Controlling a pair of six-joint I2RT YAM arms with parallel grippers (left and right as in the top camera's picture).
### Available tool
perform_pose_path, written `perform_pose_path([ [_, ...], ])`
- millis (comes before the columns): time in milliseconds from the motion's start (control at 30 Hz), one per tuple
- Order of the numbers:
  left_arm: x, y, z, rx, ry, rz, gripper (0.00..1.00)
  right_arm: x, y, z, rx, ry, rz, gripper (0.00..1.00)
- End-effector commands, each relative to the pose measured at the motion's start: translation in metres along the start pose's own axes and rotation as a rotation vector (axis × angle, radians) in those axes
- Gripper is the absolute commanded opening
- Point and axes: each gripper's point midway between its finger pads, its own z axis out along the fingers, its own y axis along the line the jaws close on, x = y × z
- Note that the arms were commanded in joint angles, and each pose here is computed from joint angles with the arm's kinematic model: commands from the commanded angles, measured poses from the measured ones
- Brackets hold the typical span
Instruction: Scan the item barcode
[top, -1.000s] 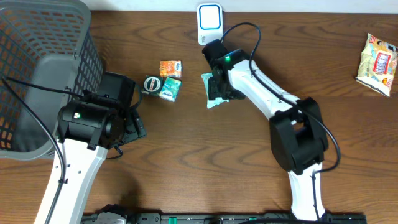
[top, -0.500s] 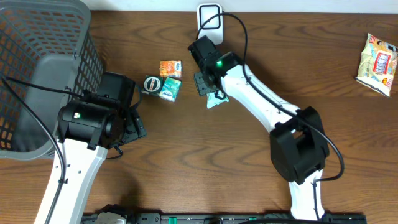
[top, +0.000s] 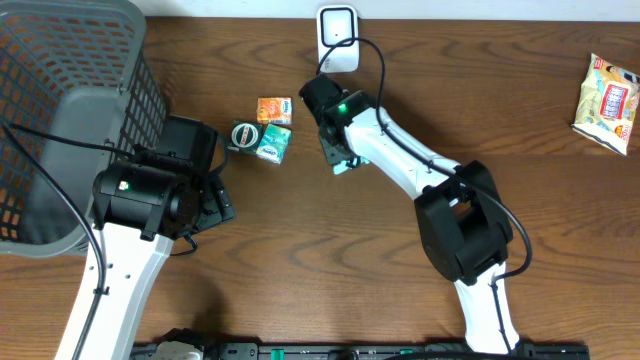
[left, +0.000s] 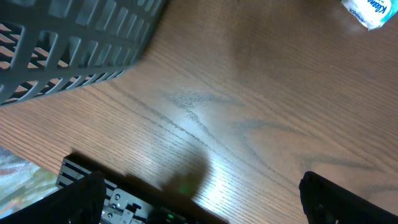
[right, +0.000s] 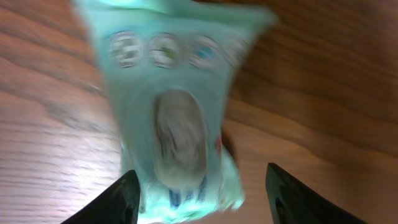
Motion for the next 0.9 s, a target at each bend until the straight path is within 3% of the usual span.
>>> perform_pose_path([
  [0,0.001,0.001,0.000,0.002,0.004,-0.017,0.98,-0.012,-0.016,-0.022,0.198,-0.094,-0.034,0.62],
  [367,0.001,0.001,0.000,0.002,0.005,-0.017,0.98,-0.015,0.037,-0.041,0.191,-0.203,-0.149,0.61],
  [867,0.001,0.001,0.000,0.002,0.004,-0.017,0.98,-0.009,0.026,-0.016,0.228,-0.194,-0.212,0.55],
])
